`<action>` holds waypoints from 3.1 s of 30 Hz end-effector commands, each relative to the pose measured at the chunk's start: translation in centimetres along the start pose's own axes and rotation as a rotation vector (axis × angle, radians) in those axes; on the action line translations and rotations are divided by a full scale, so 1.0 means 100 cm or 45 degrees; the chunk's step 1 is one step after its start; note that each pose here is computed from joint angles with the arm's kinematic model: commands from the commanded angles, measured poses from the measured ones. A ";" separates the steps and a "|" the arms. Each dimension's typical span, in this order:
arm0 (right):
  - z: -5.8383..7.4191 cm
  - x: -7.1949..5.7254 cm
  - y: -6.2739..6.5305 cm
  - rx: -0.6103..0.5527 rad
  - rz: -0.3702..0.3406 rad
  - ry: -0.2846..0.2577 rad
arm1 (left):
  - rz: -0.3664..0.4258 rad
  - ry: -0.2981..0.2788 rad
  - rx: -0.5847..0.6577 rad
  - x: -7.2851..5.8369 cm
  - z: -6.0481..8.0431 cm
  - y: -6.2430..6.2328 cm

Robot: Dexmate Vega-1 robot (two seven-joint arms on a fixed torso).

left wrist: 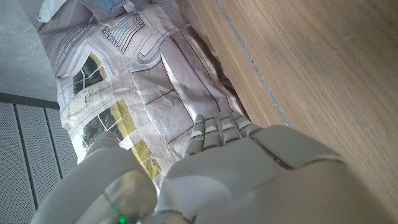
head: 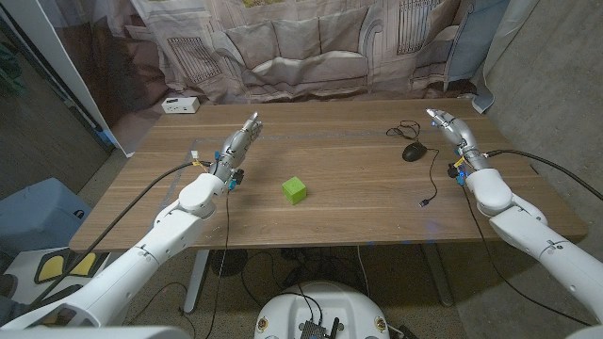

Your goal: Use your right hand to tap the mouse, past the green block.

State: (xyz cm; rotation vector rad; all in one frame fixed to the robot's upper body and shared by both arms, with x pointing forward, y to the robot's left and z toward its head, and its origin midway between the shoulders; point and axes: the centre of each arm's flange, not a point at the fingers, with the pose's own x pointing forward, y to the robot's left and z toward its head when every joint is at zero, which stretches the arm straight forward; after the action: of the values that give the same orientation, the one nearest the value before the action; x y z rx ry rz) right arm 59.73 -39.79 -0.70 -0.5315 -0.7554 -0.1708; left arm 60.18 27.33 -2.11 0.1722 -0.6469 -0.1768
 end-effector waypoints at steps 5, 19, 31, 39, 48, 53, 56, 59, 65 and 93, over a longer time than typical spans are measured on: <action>-0.004 0.002 -0.010 -0.218 0.004 0.008 | 0.009 0.005 0.017 -0.008 0.004 -0.006; 0.003 0.003 -0.009 -0.443 -0.014 -0.004 | 0.017 0.004 0.017 -0.013 0.004 -0.008; 0.008 0.005 -0.004 -0.567 -0.041 0.010 | 0.007 0.011 0.020 -0.009 0.004 -0.004; 0.012 0.007 0.000 -0.645 -0.038 0.016 | 0.017 -0.002 0.022 -0.008 0.006 0.001; 0.017 0.010 0.006 -0.776 -0.018 0.041 | 0.018 0.020 0.015 -0.008 0.001 0.005; 0.016 0.011 0.006 -0.783 -0.002 0.046 | 0.016 0.021 0.019 -0.008 0.001 0.005; 0.015 0.011 0.006 -0.794 0.013 0.065 | 0.015 0.020 0.018 -0.008 0.002 0.005; 0.015 0.012 0.006 -0.810 0.033 0.085 | 0.011 0.020 0.018 -0.008 0.001 0.005; 0.016 0.012 0.009 -0.828 0.038 0.120 | 0.005 0.014 0.016 -0.008 0.002 0.004; 0.018 0.027 0.017 -0.852 0.205 0.292 | 0.013 0.005 0.010 -0.017 0.002 0.003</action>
State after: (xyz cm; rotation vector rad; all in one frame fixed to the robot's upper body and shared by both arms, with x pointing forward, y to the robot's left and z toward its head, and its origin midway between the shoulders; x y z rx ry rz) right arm 60.69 -37.76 1.15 -1.1694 -0.4613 -0.3438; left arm 59.00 28.05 -2.75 0.1773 -0.6392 -0.1604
